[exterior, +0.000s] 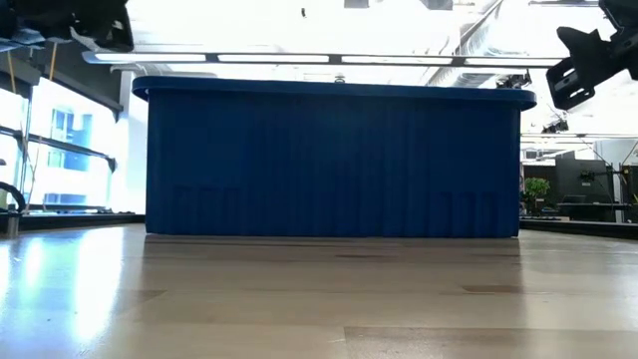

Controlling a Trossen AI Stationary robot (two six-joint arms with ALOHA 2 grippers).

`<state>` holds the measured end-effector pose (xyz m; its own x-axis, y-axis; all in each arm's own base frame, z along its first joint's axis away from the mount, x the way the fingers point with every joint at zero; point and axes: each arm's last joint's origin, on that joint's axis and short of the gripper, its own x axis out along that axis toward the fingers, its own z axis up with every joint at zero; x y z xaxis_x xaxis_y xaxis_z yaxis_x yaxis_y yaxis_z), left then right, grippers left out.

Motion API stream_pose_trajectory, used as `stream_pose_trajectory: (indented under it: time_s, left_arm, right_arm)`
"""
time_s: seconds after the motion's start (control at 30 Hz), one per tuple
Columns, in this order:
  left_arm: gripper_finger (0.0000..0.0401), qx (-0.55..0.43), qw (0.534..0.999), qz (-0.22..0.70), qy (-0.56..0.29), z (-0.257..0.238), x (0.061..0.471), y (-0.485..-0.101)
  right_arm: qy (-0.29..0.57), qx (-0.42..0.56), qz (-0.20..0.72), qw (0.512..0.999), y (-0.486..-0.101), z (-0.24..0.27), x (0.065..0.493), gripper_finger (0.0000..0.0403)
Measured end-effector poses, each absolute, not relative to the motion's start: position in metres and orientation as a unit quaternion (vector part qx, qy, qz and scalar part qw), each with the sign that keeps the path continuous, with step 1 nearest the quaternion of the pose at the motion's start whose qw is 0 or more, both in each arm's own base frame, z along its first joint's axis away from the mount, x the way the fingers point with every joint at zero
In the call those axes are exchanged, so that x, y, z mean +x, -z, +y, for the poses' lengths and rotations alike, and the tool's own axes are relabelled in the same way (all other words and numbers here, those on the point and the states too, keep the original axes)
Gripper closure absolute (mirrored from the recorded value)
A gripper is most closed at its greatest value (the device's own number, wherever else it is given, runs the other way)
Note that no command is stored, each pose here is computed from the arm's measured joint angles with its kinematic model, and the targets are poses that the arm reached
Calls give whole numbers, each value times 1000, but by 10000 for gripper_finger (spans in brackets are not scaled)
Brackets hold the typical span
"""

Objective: Pick and place slides into bin
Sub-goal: Return to Home Position

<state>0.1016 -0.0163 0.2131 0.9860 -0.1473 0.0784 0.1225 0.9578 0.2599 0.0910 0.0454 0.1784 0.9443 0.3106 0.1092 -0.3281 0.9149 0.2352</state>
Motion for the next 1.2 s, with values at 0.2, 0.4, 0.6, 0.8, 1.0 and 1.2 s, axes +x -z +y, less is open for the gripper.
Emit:
stream_pose_trajectory:
  time_s: [0.2,0.4,0.6,0.8,1.0,1.2]
  left_arm:
    - [274,139,986,-70,59,-14,91,-215]
    - [274,132,988,-62,52,-13,84,-213]
    - [274,102,993,-44,31,-12,87,-204]
    - [274,101,993,-50,27,-13,95,-181]
    - [274,101,992,-47,52,-14,96,-174]
    - [274,110,991,-14,81,-16,96,-167]
  right_arm:
    - [-149,125,-31,980,-177,45,91,242]
    - [-147,122,-25,981,-176,45,91,236]
    - [-142,101,-23,985,-175,45,92,234]
    - [-115,99,-15,988,-173,43,92,244]
    - [-111,93,-2,989,-170,43,92,249]
    - [-110,85,15,990,-167,43,92,248]
